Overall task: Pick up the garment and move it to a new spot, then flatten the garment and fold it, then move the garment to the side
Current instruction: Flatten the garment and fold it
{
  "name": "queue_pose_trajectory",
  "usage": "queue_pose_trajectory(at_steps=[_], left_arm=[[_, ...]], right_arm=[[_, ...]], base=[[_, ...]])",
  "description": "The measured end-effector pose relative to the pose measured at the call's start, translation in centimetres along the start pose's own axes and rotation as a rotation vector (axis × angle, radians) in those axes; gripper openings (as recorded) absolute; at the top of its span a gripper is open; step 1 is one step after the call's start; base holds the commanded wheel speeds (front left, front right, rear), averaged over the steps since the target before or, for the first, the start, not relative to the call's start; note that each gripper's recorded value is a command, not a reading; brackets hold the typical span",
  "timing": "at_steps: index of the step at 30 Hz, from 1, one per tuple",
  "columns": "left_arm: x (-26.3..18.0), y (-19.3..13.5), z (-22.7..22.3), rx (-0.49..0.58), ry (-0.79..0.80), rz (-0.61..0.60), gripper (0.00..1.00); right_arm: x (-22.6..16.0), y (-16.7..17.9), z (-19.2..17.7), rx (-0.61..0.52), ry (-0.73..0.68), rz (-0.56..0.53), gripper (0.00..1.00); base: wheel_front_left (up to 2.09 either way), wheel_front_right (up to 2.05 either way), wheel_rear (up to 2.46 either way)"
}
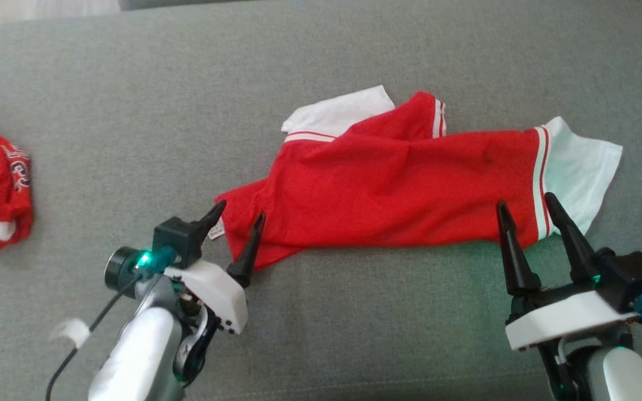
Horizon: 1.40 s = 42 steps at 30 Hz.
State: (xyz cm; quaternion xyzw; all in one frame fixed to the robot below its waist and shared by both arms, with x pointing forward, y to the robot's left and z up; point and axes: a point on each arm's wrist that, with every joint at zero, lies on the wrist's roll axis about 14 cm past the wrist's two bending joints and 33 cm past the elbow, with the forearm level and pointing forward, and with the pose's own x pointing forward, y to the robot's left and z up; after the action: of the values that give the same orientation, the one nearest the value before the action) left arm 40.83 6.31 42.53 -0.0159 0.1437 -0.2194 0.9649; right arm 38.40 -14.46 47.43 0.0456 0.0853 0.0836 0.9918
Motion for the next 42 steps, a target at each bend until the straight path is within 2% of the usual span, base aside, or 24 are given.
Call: queue_pose_trajectory(at_steps=[7,8,9,10,15,25,32,37,42], left_arm=[[1.7,0.1,-2.7,-0.022,0.115,-0.032,1.0],[1.9,0.0,-3.0,-0.028,0.126,-0.04,0.89],[2.0,-0.2,-3.0,-0.028,0.123,-0.047,0.32],[2.1,-0.5,-3.0,-0.027,0.123,-0.06,0.0],[2.2,-0.7,-1.4,-0.033,0.038,-0.072,0.0],[0.7,-2.4,7.3,-0.012,-0.261,-0.121,0.0],[-0.7,-3.6,11.7,0.004,-0.386,-0.157,0.0],[1.8,-2.1,13.2,0.006,-0.4,-0.137,0.0],[7.4,1.3,14.2,0.013,-0.381,-0.083,0.0]], right_arm=[[0.6,-0.6,-0.6,0.003,0.013,-0.014,1.0],[0.6,-0.6,-0.7,0.005,0.015,-0.015,1.0],[0.7,-0.6,-0.8,0.006,0.018,-0.016,1.0],[0.8,-0.7,-0.8,0.008,0.019,-0.016,1.0],[1.0,-0.5,-1.1,0.015,0.021,-0.009,1.0],[1.1,-0.6,-0.6,0.022,0.001,-0.013,1.0],[1.1,-1.1,-0.5,0.029,-0.006,-0.026,1.0],[1.5,-1.9,0.0,0.027,-0.026,-0.049,1.0],[1.7,-3.1,-0.2,0.033,-0.029,-0.085,1.0]], base=[[0.0,0.0,0.0],[0.0,0.0,0.0],[0.0,0.0,0.0],[0.0,0.0,0.0],[0.0,0.0,0.0],[0.0,0.0,0.0],[0.0,0.0,0.0],[0.0,0.0,0.0],[0.0,0.0,0.0]])
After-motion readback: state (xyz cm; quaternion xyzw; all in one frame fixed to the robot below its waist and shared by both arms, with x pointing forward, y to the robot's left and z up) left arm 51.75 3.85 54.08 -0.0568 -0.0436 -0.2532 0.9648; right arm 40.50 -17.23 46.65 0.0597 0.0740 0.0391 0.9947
